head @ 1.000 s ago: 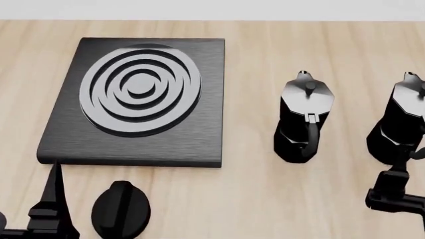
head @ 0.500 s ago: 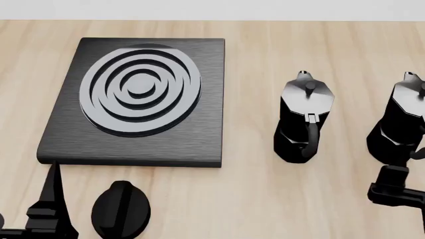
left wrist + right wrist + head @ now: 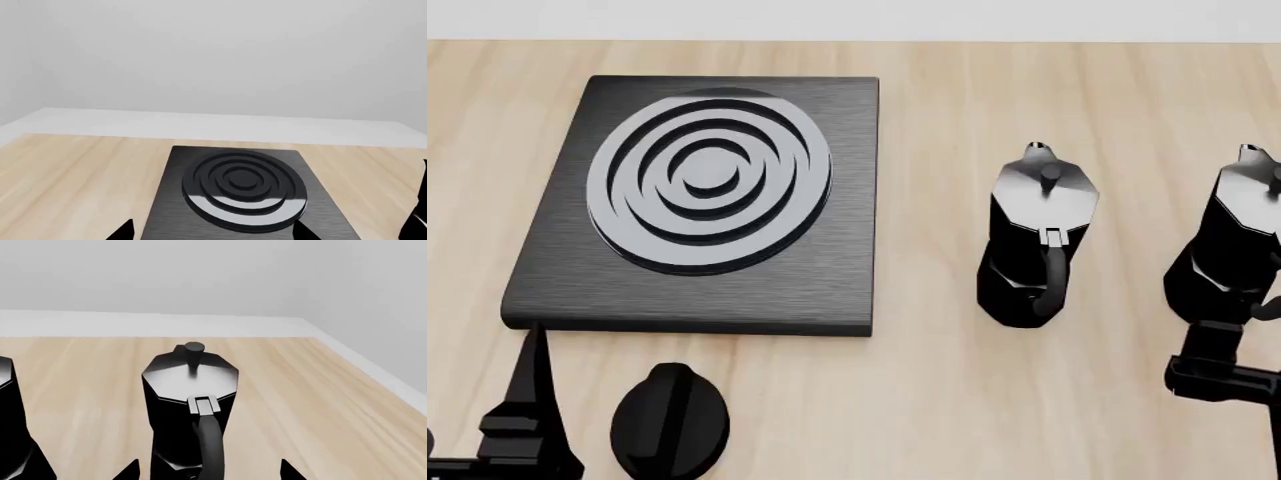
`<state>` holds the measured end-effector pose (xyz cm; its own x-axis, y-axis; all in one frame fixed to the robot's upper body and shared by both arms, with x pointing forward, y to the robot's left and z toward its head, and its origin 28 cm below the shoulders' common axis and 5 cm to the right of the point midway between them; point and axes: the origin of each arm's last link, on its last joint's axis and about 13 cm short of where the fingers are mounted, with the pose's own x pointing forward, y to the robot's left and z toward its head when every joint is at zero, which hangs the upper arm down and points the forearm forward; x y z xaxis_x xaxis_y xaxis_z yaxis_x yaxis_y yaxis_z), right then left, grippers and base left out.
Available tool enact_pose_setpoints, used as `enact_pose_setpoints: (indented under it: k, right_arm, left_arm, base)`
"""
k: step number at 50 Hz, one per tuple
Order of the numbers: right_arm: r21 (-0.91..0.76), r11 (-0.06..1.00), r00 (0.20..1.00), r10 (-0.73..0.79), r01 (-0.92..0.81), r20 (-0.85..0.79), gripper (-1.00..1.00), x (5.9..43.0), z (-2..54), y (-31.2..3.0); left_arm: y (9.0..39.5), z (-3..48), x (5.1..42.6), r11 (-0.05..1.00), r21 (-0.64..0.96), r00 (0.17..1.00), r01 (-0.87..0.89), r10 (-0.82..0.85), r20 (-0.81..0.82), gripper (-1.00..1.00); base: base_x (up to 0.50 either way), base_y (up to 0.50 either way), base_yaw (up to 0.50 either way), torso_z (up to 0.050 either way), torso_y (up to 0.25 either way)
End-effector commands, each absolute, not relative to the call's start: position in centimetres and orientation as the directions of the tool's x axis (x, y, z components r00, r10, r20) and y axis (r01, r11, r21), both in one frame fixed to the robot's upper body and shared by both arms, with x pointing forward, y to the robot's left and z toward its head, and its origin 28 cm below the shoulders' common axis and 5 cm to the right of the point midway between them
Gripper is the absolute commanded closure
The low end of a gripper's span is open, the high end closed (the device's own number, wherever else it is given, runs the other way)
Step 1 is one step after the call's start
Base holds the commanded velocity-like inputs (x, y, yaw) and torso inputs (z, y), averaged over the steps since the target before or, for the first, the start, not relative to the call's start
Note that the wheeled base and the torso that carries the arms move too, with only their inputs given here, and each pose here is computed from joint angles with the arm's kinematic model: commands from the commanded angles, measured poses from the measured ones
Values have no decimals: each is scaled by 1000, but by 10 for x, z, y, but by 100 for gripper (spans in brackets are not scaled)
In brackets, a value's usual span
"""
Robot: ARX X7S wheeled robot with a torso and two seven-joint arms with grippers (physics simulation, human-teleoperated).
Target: Put the right moka pot on the stove.
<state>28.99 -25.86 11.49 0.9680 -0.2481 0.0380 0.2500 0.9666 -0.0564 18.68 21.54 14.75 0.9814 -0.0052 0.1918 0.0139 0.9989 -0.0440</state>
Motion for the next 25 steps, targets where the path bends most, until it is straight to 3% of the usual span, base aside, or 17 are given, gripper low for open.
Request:
enact_pose_setpoints:
  k: [1,25]
  right_arm:
    - [-65,966,968,-248,250,31,-100,297,115,-260]
    - [-70,964,967,-255,256,13,-100,308,111,-262]
  left_arm:
    - [216,148,187,999,-47,981,14,-4,192,-100]
    - [215,147,188,999,-49,982,16,-6,190,-100]
  base:
    - [0,0,0,0,0]
    - [0,0,0,0,0]
